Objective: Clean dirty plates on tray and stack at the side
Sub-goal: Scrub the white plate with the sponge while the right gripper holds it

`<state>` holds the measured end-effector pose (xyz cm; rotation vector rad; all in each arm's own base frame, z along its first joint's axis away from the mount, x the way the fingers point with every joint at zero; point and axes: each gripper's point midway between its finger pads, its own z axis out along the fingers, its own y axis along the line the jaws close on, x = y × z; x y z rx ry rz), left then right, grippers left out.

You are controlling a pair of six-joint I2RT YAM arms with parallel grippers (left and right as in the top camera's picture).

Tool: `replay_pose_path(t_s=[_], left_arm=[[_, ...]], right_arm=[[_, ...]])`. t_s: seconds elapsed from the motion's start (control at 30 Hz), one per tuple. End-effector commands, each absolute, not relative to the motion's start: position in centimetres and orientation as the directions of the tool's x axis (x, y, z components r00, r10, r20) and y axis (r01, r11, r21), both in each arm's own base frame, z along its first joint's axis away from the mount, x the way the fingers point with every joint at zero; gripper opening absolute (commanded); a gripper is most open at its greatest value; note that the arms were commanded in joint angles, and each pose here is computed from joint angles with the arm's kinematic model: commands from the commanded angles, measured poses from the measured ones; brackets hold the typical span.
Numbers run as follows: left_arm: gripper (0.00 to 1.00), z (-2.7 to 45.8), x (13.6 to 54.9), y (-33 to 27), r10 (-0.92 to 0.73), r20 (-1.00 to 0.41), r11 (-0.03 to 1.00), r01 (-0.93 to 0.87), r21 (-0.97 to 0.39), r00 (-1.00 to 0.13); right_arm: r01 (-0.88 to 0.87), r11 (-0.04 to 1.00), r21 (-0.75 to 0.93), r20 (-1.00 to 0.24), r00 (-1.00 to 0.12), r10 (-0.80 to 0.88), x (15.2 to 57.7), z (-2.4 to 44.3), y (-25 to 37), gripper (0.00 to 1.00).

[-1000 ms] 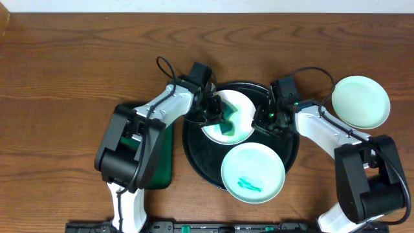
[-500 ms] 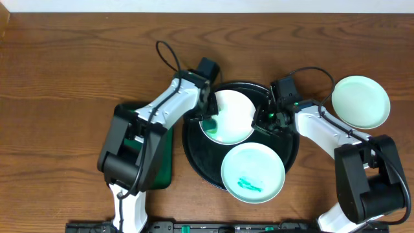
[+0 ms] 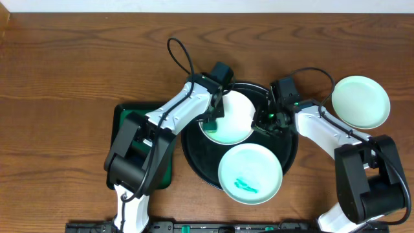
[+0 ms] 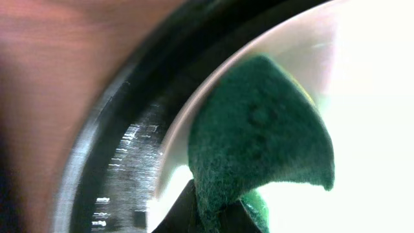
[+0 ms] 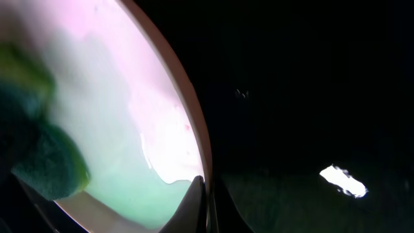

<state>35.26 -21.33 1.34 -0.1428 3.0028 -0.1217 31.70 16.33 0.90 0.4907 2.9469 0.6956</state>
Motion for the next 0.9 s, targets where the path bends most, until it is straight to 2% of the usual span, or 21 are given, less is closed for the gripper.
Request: replay_pose_path(t_s=[0.0,0.13,0.4,0.5,0.67,0.87], left_arm=[[0.07,-0.3,30.8,-28.2,-0.019,0.108,0.924,-0.059,-0.377,-0.994],[0.07,0.8,31.2,-30.7,-0.033,0.133,0.863,-0.095,-0.496,-0.991],[0.07,2.0,31.8,-32.7,-0.035,0.150,0.798,-0.118,-0.592,-0.988],[0.07,1.3,32.2,-33.0,-0.056,0.155,0.791,-0.139,-0.596,-0.986],[0.07,-2.9,32.6,-32.5,-0.100,0.208,0.804,-0.203,-0.559,-0.973],[0.07,-5.6,35.6,-27.1,-0.204,0.180,0.839,-0.267,-0.475,-0.962]], right_arm=[[0.293,0.869,0.399,-0.030,-0.943,0.332,31.7,0.3,15.0,0.02],[0.293,0.869,0.398,-0.029,-0.943,0.331,31.7,0.3,15.0,0.01],[0.296,0.871,0.392,-0.034,-0.942,0.335,31.8,0.3,14.8,0.01],[0.296,0.871,0.392,-0.033,-0.942,0.335,31.8,0.3,14.8,0.01],[0.300,0.872,0.387,-0.025,-0.942,0.335,31.6,0.2,14.7,0.01],[0.308,0.875,0.373,-0.006,-0.942,0.335,31.0,0.1,14.5,0.02]])
